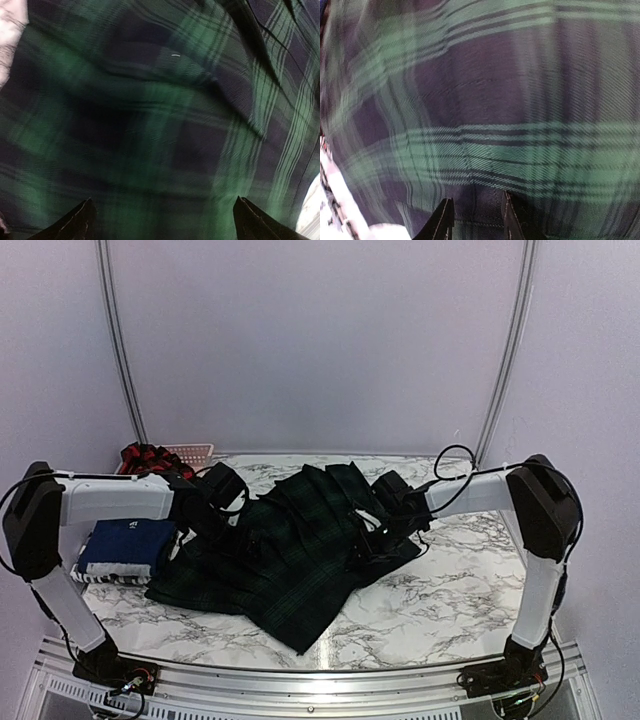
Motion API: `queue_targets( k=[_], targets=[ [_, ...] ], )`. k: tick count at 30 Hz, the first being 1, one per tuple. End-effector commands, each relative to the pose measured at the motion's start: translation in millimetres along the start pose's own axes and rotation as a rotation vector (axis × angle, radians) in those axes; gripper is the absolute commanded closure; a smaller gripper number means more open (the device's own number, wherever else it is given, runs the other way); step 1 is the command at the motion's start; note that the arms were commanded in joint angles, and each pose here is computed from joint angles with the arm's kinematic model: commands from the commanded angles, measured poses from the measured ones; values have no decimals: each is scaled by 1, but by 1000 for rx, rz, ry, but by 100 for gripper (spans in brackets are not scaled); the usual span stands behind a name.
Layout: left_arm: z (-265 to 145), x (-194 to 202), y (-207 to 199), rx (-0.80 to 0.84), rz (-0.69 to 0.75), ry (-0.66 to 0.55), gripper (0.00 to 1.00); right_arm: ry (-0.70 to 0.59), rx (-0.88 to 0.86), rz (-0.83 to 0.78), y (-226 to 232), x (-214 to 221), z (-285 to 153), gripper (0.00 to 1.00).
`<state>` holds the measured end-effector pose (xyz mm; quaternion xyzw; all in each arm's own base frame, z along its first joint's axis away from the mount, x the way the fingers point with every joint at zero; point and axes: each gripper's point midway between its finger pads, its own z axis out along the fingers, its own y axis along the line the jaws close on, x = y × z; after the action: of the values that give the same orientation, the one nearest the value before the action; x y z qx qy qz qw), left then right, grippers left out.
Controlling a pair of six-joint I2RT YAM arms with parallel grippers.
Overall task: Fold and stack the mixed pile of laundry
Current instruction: Rotate the flattened skirt at the center of the board, then pick up the flattened skirt from the center of the board.
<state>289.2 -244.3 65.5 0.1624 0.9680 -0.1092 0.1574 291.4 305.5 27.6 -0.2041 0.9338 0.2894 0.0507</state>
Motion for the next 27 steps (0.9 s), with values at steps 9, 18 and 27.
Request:
queue_targets(
  k=[9,18,27],
  targets=[
    [-69,-46,15,53,-285,-293,1,-94,253,-10,-59,-33,-68,62],
    [-100,29,-8,296,-550,-335,1,-207,166,-358,71,10,-115,41],
    [-96,88,-2,378,-884,-349,1,-21,298,-519,78,105,-68,40]
  ],
)
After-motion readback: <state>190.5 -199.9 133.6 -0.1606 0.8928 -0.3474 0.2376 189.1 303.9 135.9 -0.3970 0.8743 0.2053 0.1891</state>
